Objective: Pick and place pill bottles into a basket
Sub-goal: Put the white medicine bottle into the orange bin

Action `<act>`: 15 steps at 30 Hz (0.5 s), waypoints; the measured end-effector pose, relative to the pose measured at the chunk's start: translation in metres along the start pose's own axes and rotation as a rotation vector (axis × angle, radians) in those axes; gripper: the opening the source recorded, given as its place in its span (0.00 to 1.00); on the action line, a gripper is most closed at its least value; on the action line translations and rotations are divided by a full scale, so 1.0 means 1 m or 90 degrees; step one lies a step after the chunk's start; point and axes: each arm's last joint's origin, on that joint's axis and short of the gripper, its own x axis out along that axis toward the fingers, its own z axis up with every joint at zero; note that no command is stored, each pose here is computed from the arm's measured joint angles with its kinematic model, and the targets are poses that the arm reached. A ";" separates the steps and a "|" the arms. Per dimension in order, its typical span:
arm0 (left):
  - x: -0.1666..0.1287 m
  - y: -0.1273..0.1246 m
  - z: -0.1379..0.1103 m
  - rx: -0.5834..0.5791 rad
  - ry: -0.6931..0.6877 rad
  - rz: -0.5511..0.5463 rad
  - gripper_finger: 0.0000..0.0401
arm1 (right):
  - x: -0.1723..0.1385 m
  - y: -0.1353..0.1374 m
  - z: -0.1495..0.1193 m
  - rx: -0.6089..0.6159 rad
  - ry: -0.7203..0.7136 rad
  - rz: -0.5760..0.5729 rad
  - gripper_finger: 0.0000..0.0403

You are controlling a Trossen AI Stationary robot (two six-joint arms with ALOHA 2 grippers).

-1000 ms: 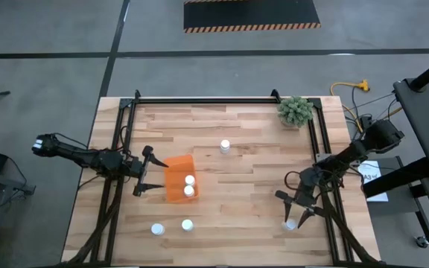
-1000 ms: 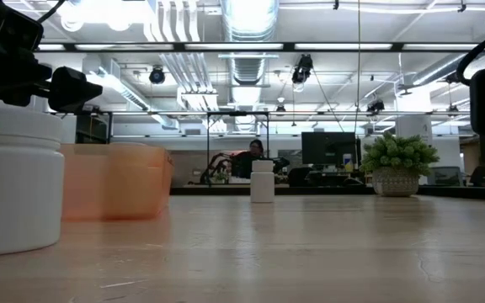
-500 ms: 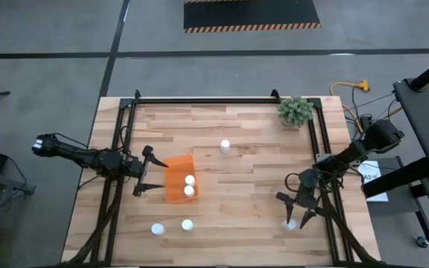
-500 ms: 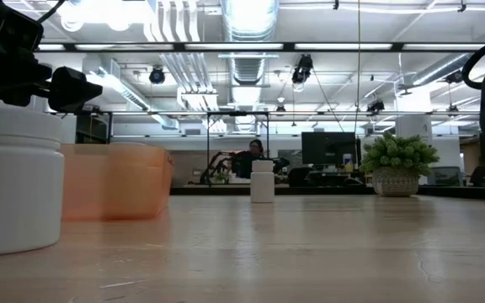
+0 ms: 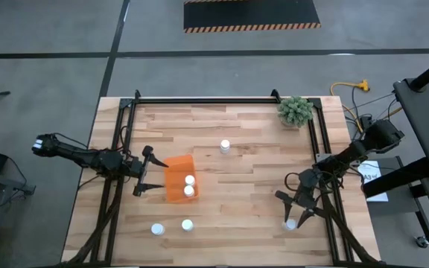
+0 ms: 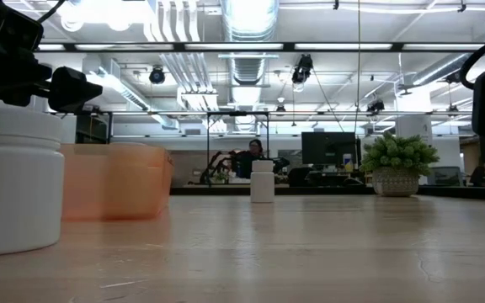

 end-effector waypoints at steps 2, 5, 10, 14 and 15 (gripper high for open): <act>0.000 0.000 0.000 0.000 0.000 0.000 0.86 | 0.000 0.000 0.000 0.001 0.001 -0.001 0.55; 0.000 0.000 0.000 0.000 0.000 0.000 0.86 | 0.001 0.000 -0.002 0.005 0.007 0.000 0.55; 0.000 0.000 0.000 0.000 0.000 0.000 0.86 | 0.002 -0.001 -0.006 0.014 0.018 0.001 0.53; 0.000 0.000 0.000 0.000 0.000 0.000 0.86 | 0.005 -0.003 -0.003 0.011 0.015 0.000 0.50; 0.000 0.000 0.000 0.000 0.000 0.000 0.86 | 0.006 -0.004 -0.003 0.010 0.016 0.001 0.50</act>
